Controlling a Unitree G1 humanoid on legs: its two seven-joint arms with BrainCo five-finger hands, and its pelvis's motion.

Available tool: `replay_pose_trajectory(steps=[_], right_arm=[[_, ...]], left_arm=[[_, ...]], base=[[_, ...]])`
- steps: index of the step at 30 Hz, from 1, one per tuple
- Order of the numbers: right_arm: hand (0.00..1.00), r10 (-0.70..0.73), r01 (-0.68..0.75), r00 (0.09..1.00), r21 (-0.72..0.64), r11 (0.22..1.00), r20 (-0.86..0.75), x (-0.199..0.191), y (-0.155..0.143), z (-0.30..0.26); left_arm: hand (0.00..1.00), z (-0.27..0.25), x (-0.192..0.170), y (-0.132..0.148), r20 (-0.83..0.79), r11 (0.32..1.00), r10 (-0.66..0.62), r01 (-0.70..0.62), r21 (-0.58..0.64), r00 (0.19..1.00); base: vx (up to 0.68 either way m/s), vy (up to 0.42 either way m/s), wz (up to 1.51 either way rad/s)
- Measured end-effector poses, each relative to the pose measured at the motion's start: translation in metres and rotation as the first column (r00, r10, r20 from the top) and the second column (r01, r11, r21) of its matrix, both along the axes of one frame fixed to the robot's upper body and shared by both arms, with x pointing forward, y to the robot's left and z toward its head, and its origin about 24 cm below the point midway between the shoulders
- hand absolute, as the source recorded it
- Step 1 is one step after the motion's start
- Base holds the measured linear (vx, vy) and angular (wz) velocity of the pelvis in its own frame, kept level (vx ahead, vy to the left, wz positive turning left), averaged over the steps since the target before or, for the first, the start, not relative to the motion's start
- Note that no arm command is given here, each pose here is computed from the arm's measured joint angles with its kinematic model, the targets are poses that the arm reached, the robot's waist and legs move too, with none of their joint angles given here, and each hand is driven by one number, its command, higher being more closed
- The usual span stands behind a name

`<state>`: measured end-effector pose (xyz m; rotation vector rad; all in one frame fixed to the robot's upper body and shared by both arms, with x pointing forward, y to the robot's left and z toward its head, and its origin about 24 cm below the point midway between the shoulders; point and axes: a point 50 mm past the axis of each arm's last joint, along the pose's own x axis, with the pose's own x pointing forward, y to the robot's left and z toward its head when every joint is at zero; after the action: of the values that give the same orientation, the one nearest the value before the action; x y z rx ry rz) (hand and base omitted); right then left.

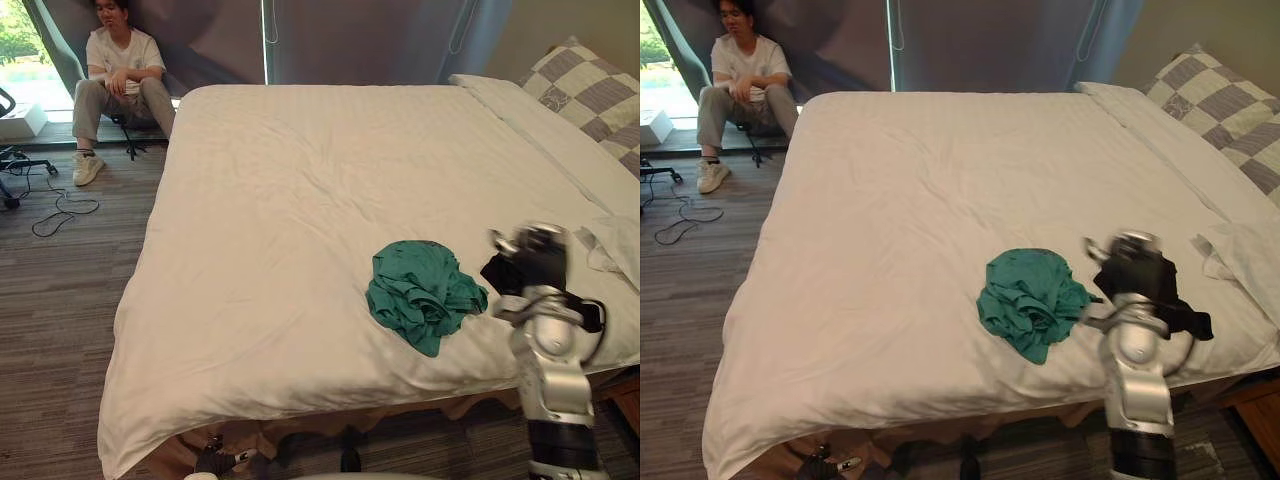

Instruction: Tidy the bed and pick cloth on bed and put in laundry

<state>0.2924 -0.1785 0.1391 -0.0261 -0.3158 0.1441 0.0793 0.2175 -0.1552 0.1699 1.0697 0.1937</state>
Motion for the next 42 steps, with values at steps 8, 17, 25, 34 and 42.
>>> replay_pose_trajectory(steps=[8,17,25,34,42], right_arm=[[1.00,0.553,-0.556,0.829,-0.021,0.831,-0.079,0.020,0.103,-0.002],[1.00,0.827,-0.838,0.545,-0.102,0.536,-0.137,-0.001,0.199,0.005],[1.00,0.815,-0.853,0.519,-0.213,0.476,-0.259,0.002,0.222,-0.002],[1.00,0.678,-0.759,0.651,-0.313,0.572,-0.341,0.036,0.204,-0.009],[1.00,0.666,-0.706,0.700,-0.388,0.592,-0.258,0.056,0.189,0.014]], left_arm=[[0.00,0.000,0.007,0.002,0.011,0.998,0.069,-0.069,-0.008,0.998],[0.00,0.017,0.060,0.012,0.160,0.995,0.098,-0.101,0.009,0.982],[0.00,0.034,0.097,0.000,0.264,0.998,-0.040,0.028,0.048,0.964],[0.00,0.052,0.135,-0.025,0.369,0.990,-0.141,0.138,0.036,0.919],[0.00,0.069,0.154,-0.058,0.485,0.982,-0.117,0.175,-0.075,0.867]], base=[[-0.09,0.034,0.28],[-0.16,0.027,0.26],[-0.07,0.016,0.26],[-0.02,0.044,0.23],[-0.06,0.043,0.10]])
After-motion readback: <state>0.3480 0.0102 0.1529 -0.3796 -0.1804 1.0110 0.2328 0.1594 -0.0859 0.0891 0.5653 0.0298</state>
